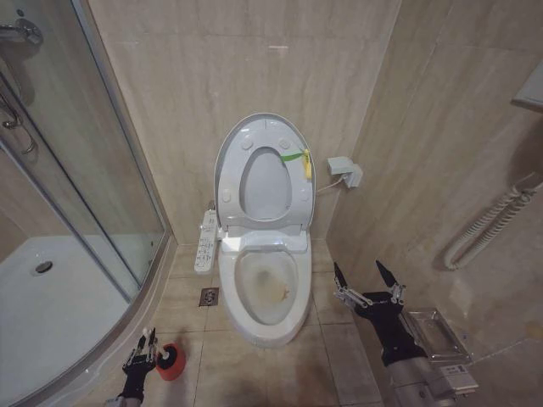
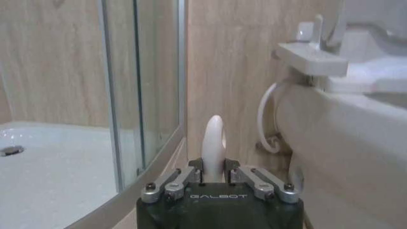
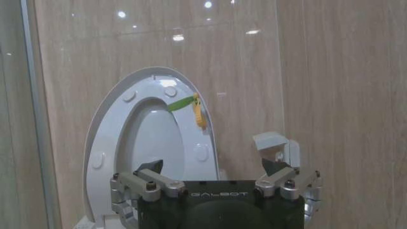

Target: Open the toilet lid, clean the toilet bowl with a toilet brush, close the toilet lid, and flush.

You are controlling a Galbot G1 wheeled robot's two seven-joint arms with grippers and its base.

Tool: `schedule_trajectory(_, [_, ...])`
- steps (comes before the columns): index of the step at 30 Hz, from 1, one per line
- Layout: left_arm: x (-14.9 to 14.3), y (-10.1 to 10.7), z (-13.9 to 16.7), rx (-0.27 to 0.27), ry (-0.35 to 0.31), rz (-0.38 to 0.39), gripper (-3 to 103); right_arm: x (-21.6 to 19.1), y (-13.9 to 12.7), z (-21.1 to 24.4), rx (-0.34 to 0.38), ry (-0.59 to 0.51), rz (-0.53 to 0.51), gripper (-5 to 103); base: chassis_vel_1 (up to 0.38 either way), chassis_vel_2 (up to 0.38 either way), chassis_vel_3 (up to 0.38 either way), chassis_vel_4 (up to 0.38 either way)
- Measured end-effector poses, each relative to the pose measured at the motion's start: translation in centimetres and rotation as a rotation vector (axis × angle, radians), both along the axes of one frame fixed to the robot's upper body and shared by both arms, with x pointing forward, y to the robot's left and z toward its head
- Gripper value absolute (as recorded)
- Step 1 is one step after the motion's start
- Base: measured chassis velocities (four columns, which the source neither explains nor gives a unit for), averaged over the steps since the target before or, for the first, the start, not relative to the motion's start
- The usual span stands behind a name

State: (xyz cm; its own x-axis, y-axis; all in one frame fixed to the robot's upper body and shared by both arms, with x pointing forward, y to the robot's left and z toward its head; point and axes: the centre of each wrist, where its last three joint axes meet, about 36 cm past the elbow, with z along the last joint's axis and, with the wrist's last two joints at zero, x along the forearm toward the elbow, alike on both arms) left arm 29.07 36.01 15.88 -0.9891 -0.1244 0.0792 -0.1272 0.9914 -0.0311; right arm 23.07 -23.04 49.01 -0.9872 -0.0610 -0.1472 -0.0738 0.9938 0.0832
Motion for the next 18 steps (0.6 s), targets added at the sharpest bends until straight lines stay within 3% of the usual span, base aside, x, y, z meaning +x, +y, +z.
schedule_trajectory(18, [-2.7,-0.8,5.2,0.000,-0.005,-0.014,21,0.0,0.0,0.0,0.000,0.000,0.000,100,0.000,0.000,0.000,0.000])
